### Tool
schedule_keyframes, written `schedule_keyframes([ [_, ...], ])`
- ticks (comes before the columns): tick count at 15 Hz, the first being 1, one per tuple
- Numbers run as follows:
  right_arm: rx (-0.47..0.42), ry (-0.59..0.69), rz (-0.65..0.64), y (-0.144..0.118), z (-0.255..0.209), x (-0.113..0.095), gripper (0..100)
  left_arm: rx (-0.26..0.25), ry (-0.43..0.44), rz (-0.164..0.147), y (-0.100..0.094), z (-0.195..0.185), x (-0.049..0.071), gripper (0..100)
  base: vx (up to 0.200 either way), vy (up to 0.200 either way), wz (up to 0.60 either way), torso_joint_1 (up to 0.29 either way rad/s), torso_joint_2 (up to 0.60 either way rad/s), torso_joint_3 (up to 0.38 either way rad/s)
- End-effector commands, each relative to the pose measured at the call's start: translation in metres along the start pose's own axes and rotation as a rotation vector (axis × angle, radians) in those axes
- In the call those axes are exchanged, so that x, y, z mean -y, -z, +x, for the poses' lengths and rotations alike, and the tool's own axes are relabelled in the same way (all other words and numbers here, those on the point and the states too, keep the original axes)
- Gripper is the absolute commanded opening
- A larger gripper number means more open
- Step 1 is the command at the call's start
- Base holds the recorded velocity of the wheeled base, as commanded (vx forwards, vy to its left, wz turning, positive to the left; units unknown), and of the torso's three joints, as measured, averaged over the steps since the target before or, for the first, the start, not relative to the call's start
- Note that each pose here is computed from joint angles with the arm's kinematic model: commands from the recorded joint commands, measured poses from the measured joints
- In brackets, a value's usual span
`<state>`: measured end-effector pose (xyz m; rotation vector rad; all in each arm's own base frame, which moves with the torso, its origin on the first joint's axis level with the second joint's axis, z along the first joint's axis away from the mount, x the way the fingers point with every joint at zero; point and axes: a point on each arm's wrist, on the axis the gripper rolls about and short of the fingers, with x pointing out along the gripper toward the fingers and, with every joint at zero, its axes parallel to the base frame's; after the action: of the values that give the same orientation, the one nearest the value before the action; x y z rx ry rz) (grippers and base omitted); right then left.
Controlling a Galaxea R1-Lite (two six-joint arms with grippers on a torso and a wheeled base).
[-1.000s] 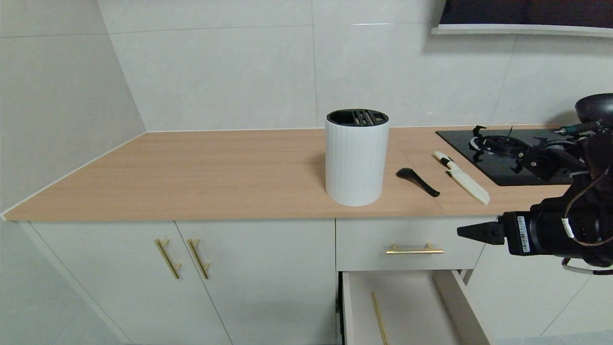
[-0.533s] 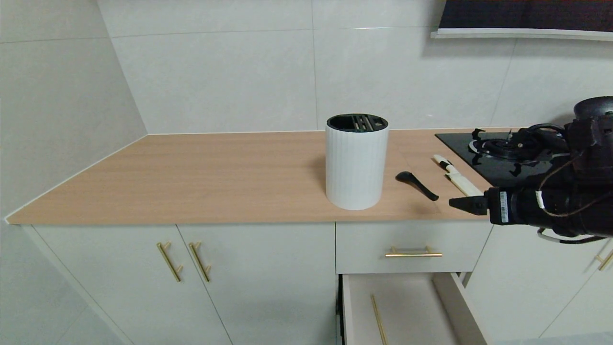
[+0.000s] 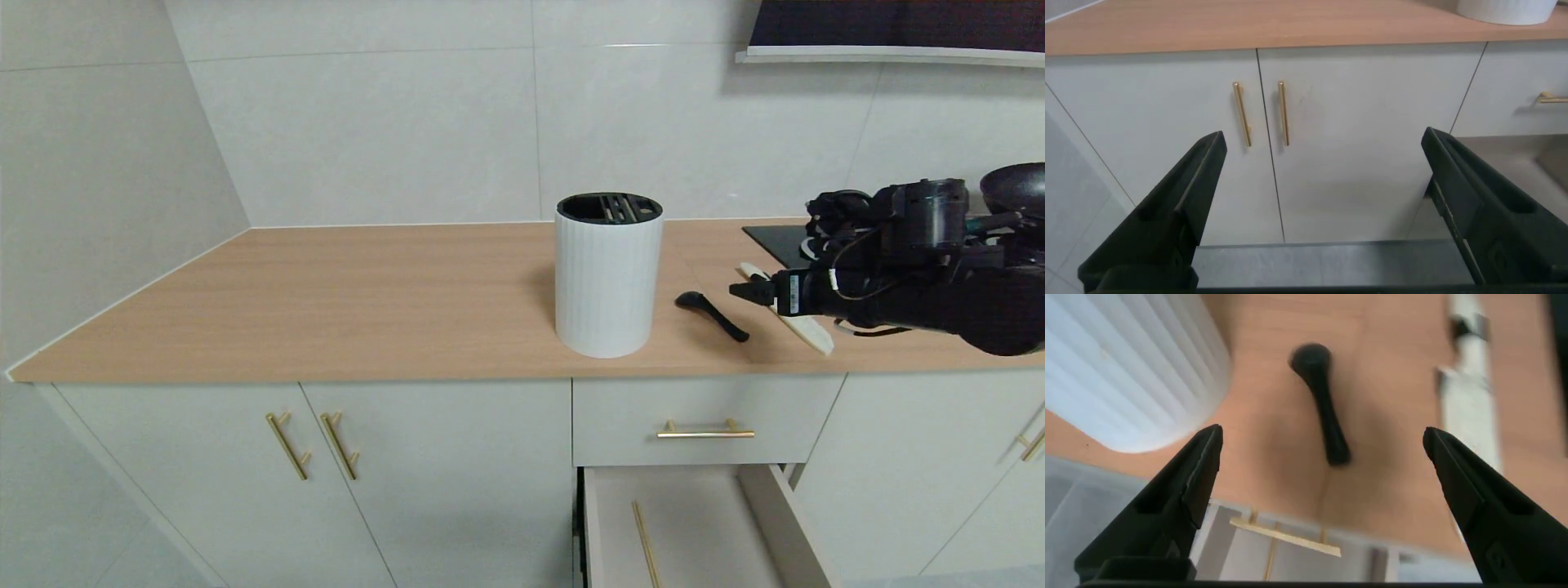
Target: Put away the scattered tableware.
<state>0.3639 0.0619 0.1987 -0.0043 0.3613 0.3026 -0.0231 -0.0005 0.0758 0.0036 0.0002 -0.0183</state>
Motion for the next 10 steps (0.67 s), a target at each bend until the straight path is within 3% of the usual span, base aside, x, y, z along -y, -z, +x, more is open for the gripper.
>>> schedule_keyframes([
  [1, -0.057, -0.056, -0.008, 0.017, 0.03, 0.005, 100, -0.001, 0.0, -0.001, 0.0, 0.0, 0.0, 100, 0.0, 0.0, 0.0, 0.0, 0.0, 0.0],
  [10, -0.049, -0.052, -0.057, 0.046, 0.072, 0.023, 100, -0.001, 0.0, -0.001, 0.0, 0.0, 0.0, 100, 0.0, 0.0, 0.0, 0.0, 0.0, 0.0],
])
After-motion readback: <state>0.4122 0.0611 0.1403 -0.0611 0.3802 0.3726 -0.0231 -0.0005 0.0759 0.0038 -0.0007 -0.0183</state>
